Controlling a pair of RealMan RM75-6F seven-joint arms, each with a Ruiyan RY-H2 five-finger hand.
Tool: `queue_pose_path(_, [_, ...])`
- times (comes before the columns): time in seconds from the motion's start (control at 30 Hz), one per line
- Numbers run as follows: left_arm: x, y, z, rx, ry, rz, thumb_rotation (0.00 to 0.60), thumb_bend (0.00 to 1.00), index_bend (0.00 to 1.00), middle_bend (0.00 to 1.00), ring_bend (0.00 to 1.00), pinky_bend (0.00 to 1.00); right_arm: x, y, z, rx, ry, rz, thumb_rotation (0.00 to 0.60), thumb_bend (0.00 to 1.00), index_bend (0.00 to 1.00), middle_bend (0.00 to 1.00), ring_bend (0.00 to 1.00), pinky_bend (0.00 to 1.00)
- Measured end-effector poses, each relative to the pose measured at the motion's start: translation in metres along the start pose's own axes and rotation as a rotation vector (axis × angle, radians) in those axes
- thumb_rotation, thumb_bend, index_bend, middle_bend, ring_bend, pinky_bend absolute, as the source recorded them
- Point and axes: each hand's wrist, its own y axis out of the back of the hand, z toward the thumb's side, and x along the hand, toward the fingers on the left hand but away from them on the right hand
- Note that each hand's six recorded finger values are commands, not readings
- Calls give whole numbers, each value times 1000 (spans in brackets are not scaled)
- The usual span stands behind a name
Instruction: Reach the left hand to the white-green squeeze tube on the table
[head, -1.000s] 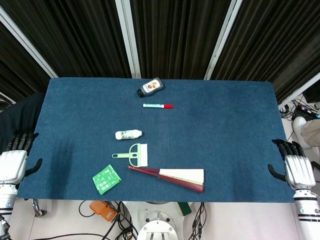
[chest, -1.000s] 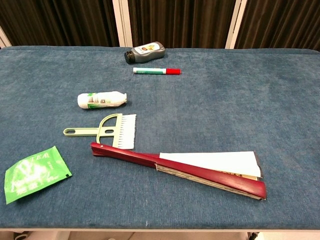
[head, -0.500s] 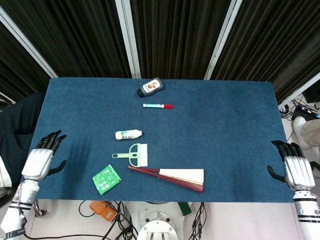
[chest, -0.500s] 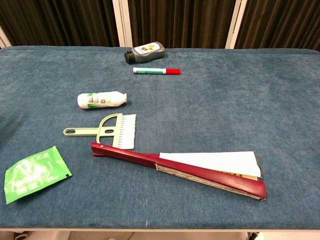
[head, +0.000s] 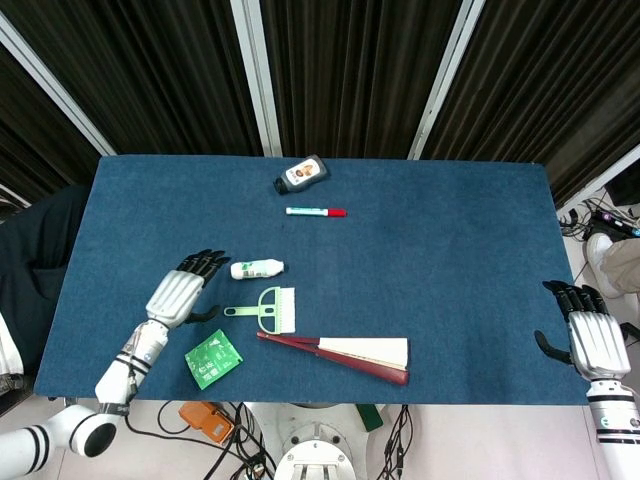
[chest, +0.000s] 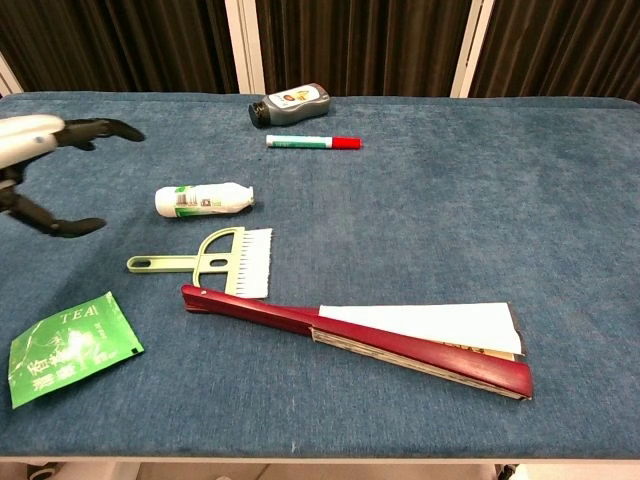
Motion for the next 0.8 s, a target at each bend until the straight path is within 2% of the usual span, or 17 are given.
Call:
queue_pose_path(0.43, [59, -22, 14, 51, 13, -100, 600, 271, 118, 143, 0, 108, -1, 0, -1, 0, -2, 1, 600, 421, 207, 218, 202, 134])
queue_pose_path(0.8, [83, -30, 28, 62, 9, -110, 600, 272, 232, 271, 0, 108, -2, 0, -2, -2, -7, 4, 600, 421, 207, 218, 202, 134])
